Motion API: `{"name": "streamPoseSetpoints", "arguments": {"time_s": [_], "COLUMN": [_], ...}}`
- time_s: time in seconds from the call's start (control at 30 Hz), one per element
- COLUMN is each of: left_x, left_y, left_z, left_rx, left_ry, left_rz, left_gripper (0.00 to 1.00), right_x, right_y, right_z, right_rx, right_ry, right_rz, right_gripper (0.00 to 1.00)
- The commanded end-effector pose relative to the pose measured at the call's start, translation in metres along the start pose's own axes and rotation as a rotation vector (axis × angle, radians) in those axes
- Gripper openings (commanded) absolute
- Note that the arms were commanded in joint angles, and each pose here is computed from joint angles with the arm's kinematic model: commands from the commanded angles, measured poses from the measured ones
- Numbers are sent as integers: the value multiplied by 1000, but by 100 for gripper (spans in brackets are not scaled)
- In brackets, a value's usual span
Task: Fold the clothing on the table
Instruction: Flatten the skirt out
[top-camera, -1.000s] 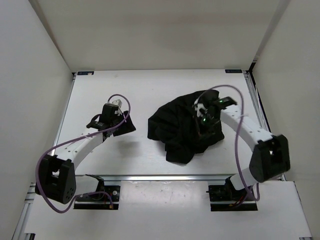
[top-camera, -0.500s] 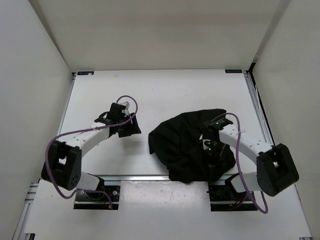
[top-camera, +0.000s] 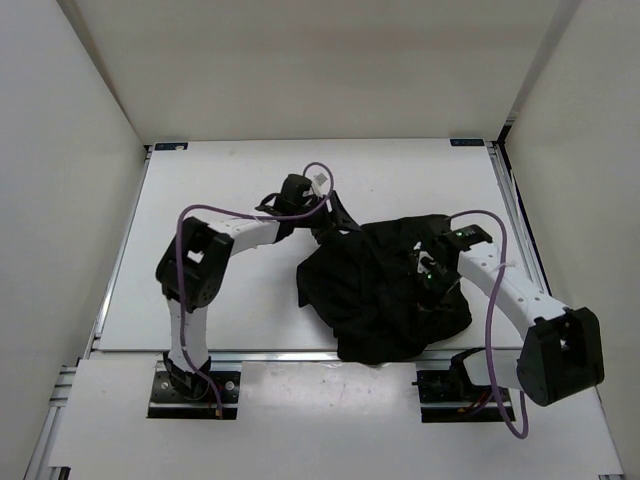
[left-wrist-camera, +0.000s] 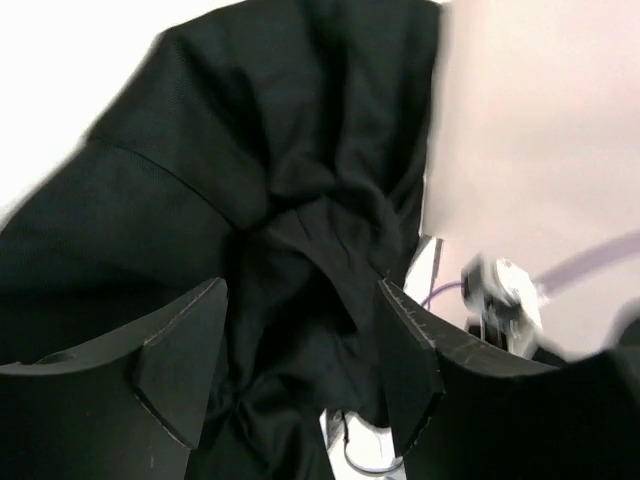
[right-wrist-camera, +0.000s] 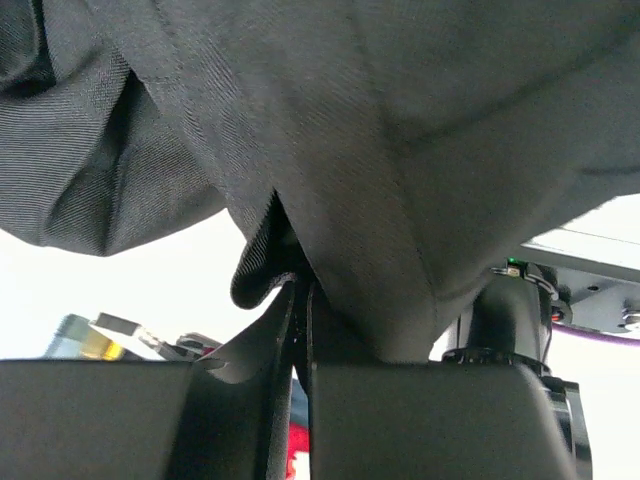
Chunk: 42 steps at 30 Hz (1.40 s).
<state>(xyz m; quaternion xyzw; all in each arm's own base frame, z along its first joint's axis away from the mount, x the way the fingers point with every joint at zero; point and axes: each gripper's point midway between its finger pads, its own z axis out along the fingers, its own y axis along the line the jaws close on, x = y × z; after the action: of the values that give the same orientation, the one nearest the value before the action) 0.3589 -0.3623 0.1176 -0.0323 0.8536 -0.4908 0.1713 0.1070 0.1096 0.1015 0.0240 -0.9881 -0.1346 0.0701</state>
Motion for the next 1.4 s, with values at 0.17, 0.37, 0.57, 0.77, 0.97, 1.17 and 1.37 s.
{"name": "streamPoseSetpoints", "arguments": {"time_s": [0.17, 0.37, 0.57, 0.77, 0.97, 1.17, 1.37], "left_x": [24, 32, 12, -120, -183, -111, -19], "left_y": [-11, -1, 5, -18, -4, 66, 135], "left_z": [42, 59, 48, -47, -169, -199, -208], "left_rx": [-104, -119, -138, -177, -257, -381, -643], "left_ry": [47, 56, 18, -274, -499, -468, -384], "left_rz": [-48, -31, 1, 104, 104, 23, 26], "left_gripper": [70, 25, 0, 0, 0, 0, 0], "right_x": [-4, -4, -8, -67, -163, -182, -143], "right_y": [9, 10, 2, -19, -35, -20, -72], "right_z": [1, 1, -5, -26, -83, -71, -26], "right_rx": [32, 11, 44, 82, 157, 154, 361], "right_ry": [-2, -25, -54, -191, -419, -410, -190], "right_rz": [-42, -33, -24, 57, 21, -105, -41], "right_gripper": [1, 0, 0, 0, 0, 0, 0]}}
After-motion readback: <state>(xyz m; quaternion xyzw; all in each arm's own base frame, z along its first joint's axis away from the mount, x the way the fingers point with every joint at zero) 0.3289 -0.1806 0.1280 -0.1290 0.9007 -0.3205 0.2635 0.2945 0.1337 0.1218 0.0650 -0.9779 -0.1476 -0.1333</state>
